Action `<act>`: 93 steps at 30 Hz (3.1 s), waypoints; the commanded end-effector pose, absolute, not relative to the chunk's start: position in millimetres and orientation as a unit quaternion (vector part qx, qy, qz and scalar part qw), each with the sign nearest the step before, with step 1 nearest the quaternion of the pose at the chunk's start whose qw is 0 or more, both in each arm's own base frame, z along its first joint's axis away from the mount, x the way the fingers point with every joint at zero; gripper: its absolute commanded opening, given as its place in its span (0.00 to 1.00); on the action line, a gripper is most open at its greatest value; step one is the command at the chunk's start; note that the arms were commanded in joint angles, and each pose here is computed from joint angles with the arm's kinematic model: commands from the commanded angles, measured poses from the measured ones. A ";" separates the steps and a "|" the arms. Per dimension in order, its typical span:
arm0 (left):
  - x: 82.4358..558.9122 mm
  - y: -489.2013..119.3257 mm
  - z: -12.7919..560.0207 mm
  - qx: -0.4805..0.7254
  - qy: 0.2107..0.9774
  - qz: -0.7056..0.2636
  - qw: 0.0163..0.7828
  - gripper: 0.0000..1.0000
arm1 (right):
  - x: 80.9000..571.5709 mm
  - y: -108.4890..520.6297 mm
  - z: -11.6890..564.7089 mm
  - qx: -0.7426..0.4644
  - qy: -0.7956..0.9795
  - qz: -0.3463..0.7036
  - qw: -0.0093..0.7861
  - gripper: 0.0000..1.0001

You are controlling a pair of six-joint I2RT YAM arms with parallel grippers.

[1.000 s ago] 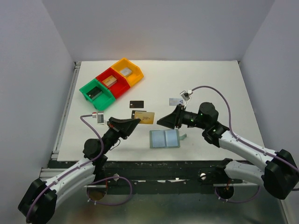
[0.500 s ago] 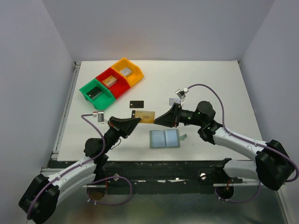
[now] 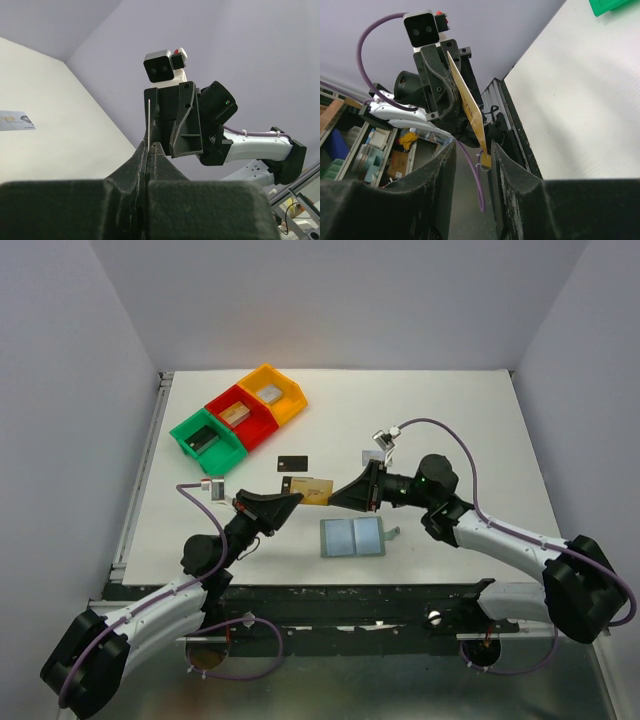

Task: Take the credit cards out of the card holder
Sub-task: Place the credit card at the center of the board, then remove the credit card from the card holder.

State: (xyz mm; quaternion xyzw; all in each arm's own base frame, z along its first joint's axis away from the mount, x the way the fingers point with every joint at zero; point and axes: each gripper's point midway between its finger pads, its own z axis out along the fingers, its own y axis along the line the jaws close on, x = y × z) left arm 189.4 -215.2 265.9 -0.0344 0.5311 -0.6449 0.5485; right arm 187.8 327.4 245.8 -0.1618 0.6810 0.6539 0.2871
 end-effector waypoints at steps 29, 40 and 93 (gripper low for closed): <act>223.6 -128.4 201.0 -0.194 0.712 -0.357 0.572 0.99 | 314.9 245.4 155.5 -0.065 0.897 0.364 0.243 0.00; 215.2 -141.5 190.4 -0.144 0.741 -0.358 0.549 0.99 | 368.4 266.5 102.5 -0.086 0.919 0.354 0.150 0.00; 227.1 -209.8 119.6 -0.023 0.854 -0.282 0.437 0.99 | 263.3 165.6 59.0 0.018 0.948 0.204 0.243 0.79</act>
